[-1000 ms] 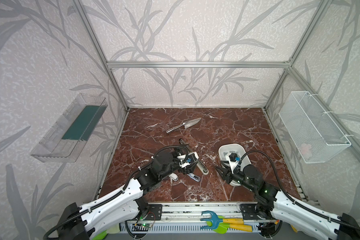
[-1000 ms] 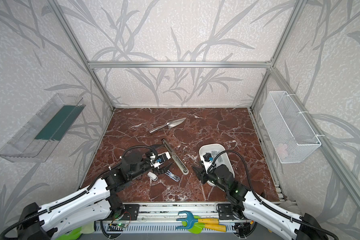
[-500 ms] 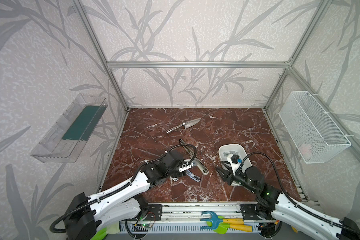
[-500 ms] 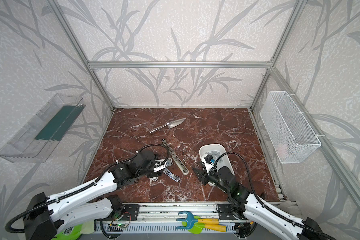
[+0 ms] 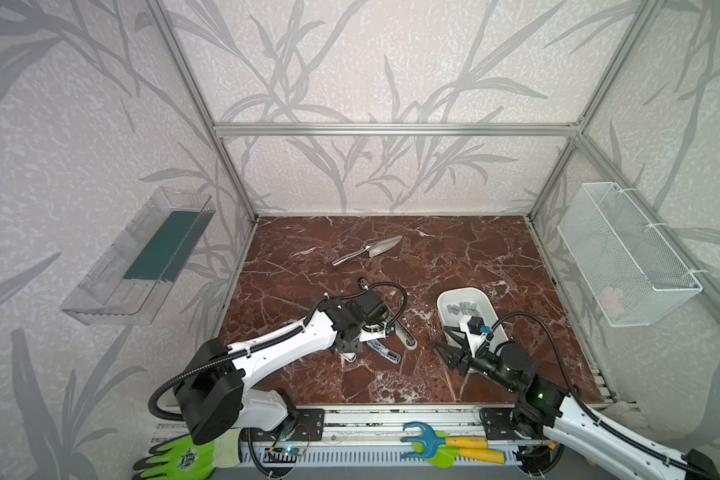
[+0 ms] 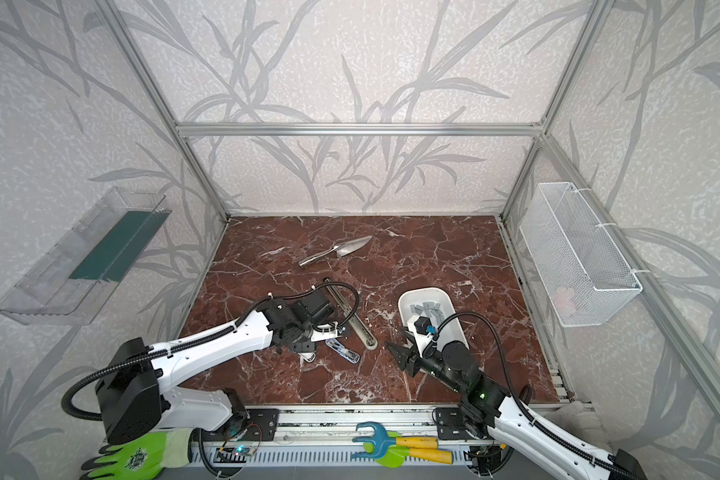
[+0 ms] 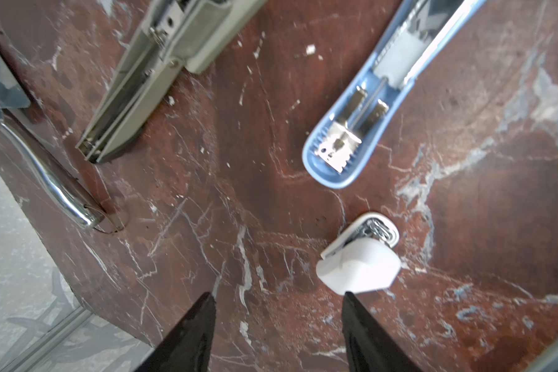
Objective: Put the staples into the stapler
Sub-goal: 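Move the left gripper over the small white stapler, then close the left gripper on the white stapler and lift it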
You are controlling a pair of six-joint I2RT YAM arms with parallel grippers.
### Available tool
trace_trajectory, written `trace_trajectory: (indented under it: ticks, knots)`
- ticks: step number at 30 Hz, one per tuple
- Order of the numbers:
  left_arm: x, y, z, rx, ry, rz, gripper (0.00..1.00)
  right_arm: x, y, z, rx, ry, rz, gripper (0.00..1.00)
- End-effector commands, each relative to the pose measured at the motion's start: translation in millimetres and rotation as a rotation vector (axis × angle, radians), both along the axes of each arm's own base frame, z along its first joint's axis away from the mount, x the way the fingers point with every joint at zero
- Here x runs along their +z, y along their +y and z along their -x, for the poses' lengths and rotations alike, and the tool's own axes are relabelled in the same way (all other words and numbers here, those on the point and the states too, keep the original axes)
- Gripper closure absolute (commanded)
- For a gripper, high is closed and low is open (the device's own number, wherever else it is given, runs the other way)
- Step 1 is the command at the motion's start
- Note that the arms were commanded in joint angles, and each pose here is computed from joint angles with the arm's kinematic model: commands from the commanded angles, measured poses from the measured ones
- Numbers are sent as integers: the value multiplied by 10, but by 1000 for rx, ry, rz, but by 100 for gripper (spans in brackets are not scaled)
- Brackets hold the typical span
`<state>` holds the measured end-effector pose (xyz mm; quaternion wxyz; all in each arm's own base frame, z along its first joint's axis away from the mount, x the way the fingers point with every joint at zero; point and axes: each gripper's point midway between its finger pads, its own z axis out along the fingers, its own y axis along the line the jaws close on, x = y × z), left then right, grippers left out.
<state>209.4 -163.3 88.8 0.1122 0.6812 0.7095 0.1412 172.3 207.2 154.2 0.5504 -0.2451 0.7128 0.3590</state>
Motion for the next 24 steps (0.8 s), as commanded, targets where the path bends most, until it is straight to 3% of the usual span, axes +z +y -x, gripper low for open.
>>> trace_trajectory:
  ticks: [1,6,24]
  knots:
    - [-2,147,140,-50,33,-98,32,-45,-47,5,-16,-2,-3,39]
    - [-224,76,197,-119,55,-145,32,-31,-81,11,-28,-8,-13,37]
    - [-581,65,225,-113,134,-207,34,-43,-79,7,-28,-7,-12,35]
